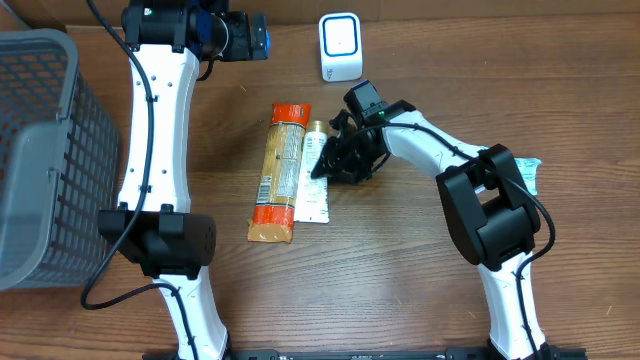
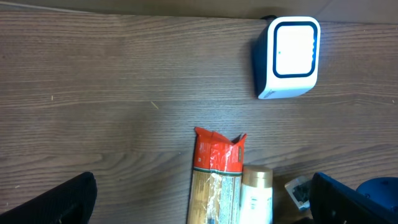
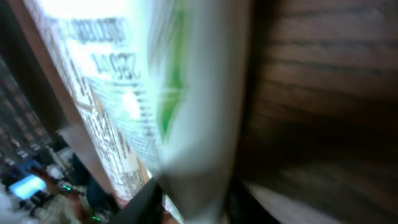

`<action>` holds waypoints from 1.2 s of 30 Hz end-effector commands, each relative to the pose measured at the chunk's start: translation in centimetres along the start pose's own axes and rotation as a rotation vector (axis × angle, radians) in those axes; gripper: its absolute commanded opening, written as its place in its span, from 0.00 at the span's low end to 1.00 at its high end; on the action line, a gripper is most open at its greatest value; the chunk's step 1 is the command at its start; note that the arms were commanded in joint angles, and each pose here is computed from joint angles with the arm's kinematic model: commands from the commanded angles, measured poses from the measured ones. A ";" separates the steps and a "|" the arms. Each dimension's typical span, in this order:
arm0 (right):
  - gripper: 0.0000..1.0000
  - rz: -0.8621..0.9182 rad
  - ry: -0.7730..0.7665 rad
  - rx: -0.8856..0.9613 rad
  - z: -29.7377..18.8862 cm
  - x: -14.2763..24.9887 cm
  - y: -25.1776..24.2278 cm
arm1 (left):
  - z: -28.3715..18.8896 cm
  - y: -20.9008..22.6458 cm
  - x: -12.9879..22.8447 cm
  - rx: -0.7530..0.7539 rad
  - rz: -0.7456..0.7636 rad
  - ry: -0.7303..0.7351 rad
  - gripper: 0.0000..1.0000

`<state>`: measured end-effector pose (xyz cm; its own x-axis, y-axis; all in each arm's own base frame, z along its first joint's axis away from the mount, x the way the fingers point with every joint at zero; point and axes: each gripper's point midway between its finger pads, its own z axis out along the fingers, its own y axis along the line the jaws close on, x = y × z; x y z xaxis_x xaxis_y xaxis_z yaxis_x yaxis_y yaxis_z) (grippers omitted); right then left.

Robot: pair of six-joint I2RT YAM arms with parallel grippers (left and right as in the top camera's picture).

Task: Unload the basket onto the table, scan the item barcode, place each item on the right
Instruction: 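Move the right gripper to the gold-capped white tube and grasp it, then lift the white tube and hold it at the scanner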

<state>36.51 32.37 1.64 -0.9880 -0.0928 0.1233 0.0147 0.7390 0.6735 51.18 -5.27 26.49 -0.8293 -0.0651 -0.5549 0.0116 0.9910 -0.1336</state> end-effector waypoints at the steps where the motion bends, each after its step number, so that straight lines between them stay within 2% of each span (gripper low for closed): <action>1: 0.11 0.015 0.008 -0.010 0.4 0.1 -0.4 | 0.0 0.0 -0.1 -0.002 0.012 -0.004 1.00; 2: 0.04 0.010 0.005 -0.012 0.4 0.0 -0.4 | 0.0 0.0 -0.1 -0.002 0.012 -0.004 1.00; 7: 0.04 -0.051 -0.009 -0.065 -0.5 -0.6 0.4 | 0.0 0.0 -0.1 -0.002 0.012 -0.004 1.00; 13: 0.04 -0.284 -0.144 -0.143 -7.7 -2.3 3.2 | 0.0 0.0 -0.1 -0.002 0.012 -0.004 1.00; 19: 0.04 -0.536 -0.245 -0.360 -17.6 -0.4 7.7 | 0.0 0.0 -0.1 -0.002 0.012 -0.004 1.00; 24: 0.04 -0.607 -0.305 -0.479 -23.6 1.7 9.1 | 0.0 0.0 -0.1 -0.002 0.012 -0.004 1.00; 28: 0.04 -0.629 -0.355 -0.488 -26.4 2.5 9.4 | 0.0 0.0 -0.1 -0.002 0.012 -0.004 1.00; 36: 0.04 -0.655 -0.396 -0.473 -28.2 3.4 10.2 | 0.0 0.0 -0.1 -0.002 0.012 -0.004 1.00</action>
<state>38.96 20.58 25.59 -0.8588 -0.0981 -0.5028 -0.5050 0.3275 0.7986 51.18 -5.27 26.49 -0.8293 -0.0651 -0.5549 0.0116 0.9910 -0.1336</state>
